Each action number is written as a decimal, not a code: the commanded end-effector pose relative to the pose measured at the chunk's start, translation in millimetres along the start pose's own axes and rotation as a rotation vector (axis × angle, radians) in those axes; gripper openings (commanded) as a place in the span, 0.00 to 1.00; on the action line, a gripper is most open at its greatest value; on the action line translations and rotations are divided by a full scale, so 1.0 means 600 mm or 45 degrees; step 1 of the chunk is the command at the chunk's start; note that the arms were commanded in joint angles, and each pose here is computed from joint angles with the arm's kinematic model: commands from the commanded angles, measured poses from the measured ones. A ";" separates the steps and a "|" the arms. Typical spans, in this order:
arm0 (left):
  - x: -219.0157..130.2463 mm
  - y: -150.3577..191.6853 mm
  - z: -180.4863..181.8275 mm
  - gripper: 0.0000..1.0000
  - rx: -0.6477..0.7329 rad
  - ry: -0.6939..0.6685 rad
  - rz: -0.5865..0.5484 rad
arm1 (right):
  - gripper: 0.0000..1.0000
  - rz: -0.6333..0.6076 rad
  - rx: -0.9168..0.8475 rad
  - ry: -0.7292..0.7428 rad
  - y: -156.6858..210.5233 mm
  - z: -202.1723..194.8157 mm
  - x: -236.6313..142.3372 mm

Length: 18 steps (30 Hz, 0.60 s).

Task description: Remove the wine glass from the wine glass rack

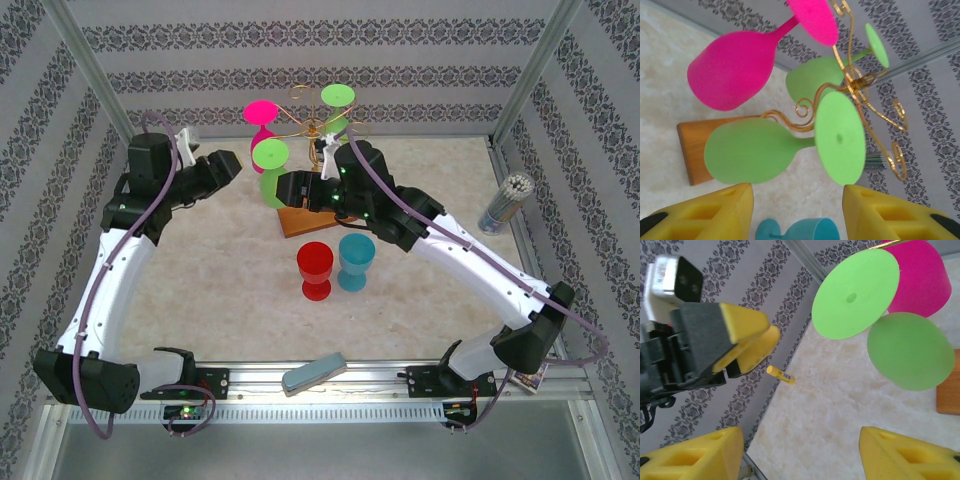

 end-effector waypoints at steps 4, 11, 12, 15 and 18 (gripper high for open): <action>-0.016 -0.038 -0.024 0.51 0.098 0.049 -0.085 | 0.60 -0.138 0.138 -0.069 -0.030 -0.012 0.024; -0.019 -0.044 -0.022 0.51 0.094 0.050 -0.104 | 0.52 -0.182 0.192 -0.081 -0.044 -0.022 0.040; -0.020 -0.046 -0.022 0.51 0.095 0.050 -0.109 | 0.51 -0.191 0.200 -0.082 -0.046 -0.024 0.041; -0.021 -0.048 -0.021 0.51 0.094 0.051 -0.113 | 0.51 -0.217 0.222 -0.088 -0.051 -0.028 0.045; -0.021 -0.049 -0.019 0.51 0.090 0.049 -0.113 | 0.51 -0.224 0.235 -0.081 -0.052 -0.033 0.052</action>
Point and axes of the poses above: each hand's point on the last joint's axis, 136 mm out from that joint toward the fingers, its own x axis out along the fingers, its own z axis along the line the jaws close on, y = z × x, the point moved 1 cm from there along -x, back along the fingers
